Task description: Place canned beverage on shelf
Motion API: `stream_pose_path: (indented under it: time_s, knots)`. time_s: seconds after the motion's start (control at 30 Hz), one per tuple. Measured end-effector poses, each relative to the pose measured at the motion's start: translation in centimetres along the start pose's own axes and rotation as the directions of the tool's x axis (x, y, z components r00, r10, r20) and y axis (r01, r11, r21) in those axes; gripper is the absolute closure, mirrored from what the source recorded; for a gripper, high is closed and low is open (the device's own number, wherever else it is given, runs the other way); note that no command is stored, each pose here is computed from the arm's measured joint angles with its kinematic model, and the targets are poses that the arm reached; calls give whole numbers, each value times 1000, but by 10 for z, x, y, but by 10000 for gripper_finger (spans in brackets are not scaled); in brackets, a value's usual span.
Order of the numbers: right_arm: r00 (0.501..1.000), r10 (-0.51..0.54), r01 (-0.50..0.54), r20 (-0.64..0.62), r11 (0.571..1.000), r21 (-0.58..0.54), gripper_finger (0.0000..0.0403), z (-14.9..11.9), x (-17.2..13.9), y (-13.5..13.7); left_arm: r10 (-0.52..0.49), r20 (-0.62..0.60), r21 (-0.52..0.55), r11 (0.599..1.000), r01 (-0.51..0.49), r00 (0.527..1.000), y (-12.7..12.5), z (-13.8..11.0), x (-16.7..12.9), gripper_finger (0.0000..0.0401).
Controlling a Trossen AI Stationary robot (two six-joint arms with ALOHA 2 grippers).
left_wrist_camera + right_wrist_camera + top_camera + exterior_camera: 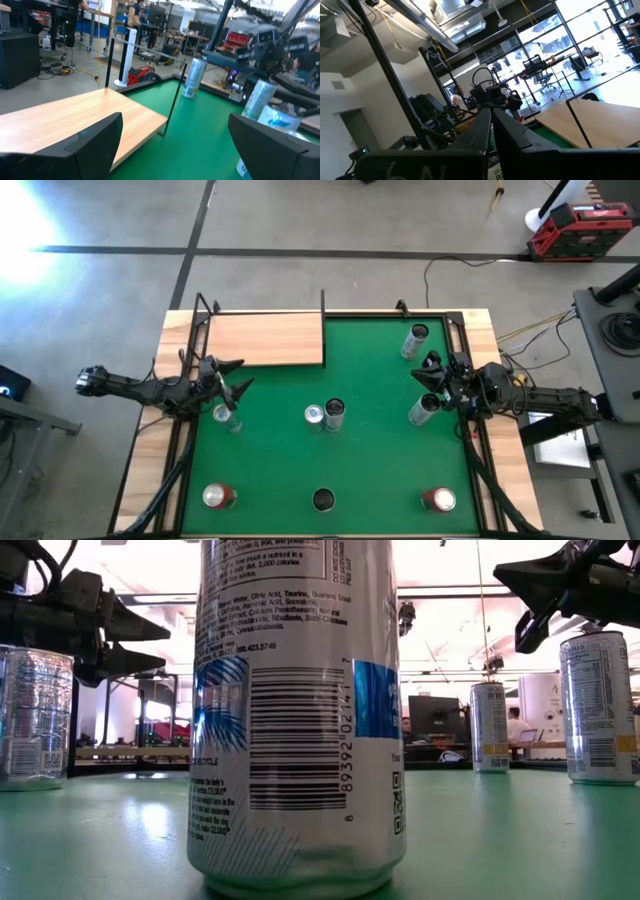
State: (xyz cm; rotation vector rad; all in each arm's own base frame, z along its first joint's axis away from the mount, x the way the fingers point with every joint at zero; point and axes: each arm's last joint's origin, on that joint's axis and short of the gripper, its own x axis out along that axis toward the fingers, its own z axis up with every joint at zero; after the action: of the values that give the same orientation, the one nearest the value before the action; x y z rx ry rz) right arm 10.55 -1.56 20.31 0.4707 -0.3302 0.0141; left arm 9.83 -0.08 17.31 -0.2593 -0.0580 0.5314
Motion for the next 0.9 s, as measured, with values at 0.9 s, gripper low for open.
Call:
stream_pose_path:
  time_s: [0.9]
  knots:
    - [1000, 0, 0, 0, 1000, 0, 390, 0, 0, 0, 134, 163, 137, 978, -157, 978, -9, 68, -6, 53]
